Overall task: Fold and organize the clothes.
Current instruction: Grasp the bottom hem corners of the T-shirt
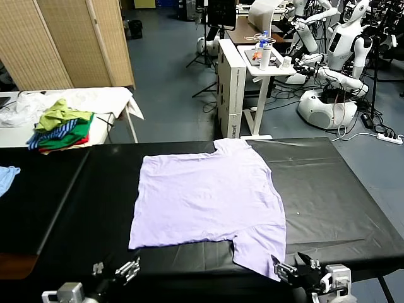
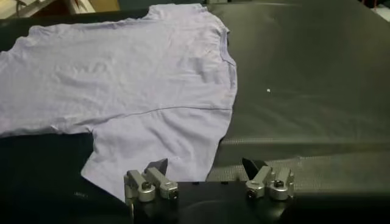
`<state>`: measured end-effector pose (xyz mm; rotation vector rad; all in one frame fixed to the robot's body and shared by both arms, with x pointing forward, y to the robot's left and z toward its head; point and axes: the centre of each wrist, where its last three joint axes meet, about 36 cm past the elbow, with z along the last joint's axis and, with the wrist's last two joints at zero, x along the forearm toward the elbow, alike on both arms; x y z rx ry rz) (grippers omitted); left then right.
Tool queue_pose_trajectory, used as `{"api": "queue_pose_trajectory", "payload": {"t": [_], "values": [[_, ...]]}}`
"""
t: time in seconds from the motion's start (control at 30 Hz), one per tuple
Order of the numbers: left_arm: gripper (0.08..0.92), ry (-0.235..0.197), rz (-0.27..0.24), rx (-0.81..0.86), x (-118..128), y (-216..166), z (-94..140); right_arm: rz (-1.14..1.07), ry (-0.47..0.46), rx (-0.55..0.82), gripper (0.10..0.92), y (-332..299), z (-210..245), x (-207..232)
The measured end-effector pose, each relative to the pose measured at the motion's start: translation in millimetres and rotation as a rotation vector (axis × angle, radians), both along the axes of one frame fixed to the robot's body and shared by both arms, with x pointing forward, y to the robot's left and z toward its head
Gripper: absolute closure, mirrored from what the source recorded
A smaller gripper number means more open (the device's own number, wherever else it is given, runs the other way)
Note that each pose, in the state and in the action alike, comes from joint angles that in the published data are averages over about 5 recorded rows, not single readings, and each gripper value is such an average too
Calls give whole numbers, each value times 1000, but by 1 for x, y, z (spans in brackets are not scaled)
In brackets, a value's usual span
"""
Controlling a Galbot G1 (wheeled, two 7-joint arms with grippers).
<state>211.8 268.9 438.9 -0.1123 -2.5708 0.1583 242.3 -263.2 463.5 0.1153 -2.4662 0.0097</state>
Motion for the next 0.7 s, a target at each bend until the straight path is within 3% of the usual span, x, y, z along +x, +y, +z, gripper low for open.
{"api": "queue_pose_trajectory", "payload": {"t": [0.27,0.37,0.47,0.7], "values": [[92,-9,42,-27,9,1,-9,1,23,9,131,7,-10,-2],[92,-10,50,-24,12,3,-13,-1,32,12,207,8,-13,-2],[112,-6,54,-19,14,4,-17,-2,35,14,322,9,-15,-3],[324,2,63,-14,16,5,-24,-1,38,15,723,9,-18,-2]]}}
